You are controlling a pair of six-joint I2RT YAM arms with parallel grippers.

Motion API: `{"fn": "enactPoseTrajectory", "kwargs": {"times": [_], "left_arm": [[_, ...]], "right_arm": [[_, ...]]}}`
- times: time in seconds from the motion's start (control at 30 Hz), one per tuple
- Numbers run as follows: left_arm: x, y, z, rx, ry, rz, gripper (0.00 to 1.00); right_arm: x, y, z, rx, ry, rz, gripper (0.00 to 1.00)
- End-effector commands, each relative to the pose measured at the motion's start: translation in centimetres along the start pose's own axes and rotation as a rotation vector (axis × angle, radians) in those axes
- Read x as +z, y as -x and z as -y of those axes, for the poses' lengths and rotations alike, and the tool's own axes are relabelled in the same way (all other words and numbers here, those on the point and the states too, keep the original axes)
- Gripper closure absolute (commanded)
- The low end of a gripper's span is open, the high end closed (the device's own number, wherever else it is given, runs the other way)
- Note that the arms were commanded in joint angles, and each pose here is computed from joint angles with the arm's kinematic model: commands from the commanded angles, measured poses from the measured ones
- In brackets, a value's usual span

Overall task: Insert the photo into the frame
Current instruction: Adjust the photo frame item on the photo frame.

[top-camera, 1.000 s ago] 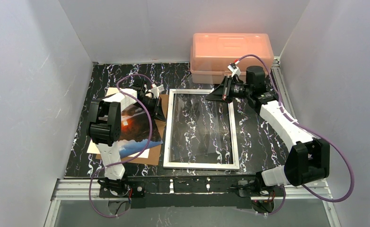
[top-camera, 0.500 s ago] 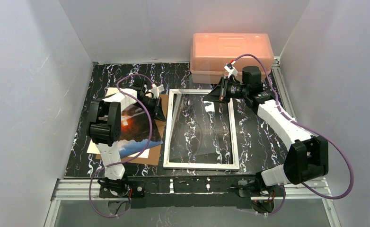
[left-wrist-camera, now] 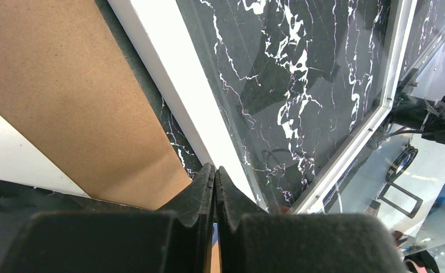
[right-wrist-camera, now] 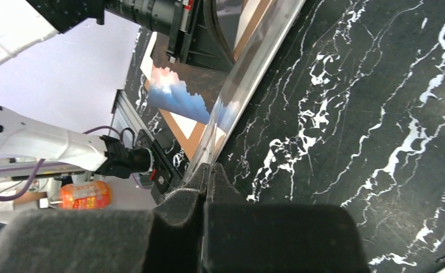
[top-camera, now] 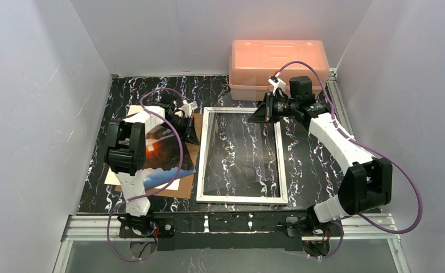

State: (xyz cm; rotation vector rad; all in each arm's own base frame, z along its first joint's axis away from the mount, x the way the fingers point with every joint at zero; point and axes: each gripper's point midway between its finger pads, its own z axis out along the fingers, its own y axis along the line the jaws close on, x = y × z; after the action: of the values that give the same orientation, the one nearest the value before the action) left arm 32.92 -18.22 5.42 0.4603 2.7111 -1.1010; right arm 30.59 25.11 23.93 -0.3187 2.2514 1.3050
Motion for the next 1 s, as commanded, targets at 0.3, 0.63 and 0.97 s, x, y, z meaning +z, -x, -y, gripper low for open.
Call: {"fn": "enactPoseTrajectory", "kwargs": {"times": [0.3,0.63,0.97], "left_arm": [[-0.5,0.5,1.1,0.018,-0.034,-0.001,1.00],[-0.2,0.6,0.9,0.011,-0.033,-0.006,1.00],[0.1,0.2,0.5,0.007,-0.032,-0.021,1.00]], "right_arm": [[-1.2,-0.9,0.6,-0.098,-0.041,-0.076,0.99],[-0.8,-0.4,1.6,-0.141,-0.069,-0.108,0.99],[-0.6,-1.3,2.1,-0.108,-0.072,-0.114,0.99]]}}
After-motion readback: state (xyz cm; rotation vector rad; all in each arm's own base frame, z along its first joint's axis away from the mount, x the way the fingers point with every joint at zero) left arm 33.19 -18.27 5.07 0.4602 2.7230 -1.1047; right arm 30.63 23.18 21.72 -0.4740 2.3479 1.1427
